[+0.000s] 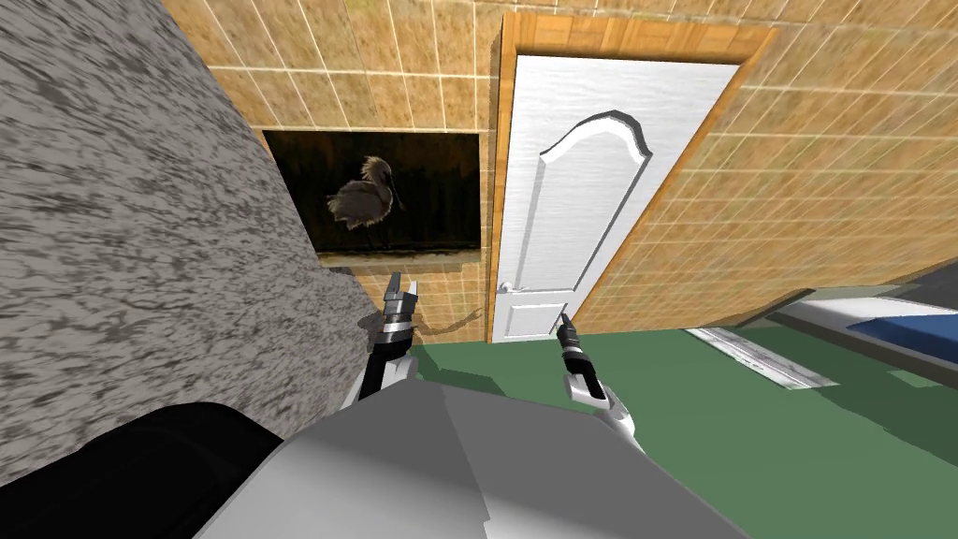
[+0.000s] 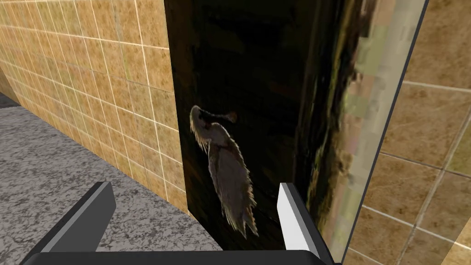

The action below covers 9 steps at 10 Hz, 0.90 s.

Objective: Pull the door open

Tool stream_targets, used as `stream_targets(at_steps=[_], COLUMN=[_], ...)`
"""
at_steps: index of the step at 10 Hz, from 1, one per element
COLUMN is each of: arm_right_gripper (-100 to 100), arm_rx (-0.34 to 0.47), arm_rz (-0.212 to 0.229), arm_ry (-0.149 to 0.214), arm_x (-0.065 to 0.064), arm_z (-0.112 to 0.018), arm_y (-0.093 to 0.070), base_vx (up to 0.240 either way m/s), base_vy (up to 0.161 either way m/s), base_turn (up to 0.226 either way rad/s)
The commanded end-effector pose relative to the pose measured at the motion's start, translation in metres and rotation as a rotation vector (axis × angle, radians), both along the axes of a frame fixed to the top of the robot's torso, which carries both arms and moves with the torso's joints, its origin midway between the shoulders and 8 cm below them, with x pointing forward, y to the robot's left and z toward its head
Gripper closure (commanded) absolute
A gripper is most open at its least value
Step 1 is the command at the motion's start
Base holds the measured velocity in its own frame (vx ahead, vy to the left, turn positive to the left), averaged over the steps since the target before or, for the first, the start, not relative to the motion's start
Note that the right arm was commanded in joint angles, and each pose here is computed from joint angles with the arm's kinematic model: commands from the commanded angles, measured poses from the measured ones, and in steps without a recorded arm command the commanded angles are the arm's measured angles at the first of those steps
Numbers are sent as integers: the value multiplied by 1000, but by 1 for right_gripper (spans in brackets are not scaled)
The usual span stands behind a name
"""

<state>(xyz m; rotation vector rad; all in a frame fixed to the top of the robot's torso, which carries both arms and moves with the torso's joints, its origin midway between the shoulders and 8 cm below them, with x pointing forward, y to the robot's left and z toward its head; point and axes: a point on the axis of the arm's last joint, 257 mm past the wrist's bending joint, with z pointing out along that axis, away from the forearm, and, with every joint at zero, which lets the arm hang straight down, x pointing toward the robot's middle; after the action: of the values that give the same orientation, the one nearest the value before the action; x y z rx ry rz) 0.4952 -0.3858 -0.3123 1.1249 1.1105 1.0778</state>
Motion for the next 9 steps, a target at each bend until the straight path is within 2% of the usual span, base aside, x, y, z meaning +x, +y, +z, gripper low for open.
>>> stream_targets(at_steps=[1,9], arm_right_gripper=[-100,-100], arm_rx=[2,9], arm_rz=[-10,-49], arm_ry=[11,52], arm_x=[0,1], arm_z=[-5,-26], arm_y=[-5,-24], base_vx=[23,10], base_vy=[37,8], base_turn=[256,232])
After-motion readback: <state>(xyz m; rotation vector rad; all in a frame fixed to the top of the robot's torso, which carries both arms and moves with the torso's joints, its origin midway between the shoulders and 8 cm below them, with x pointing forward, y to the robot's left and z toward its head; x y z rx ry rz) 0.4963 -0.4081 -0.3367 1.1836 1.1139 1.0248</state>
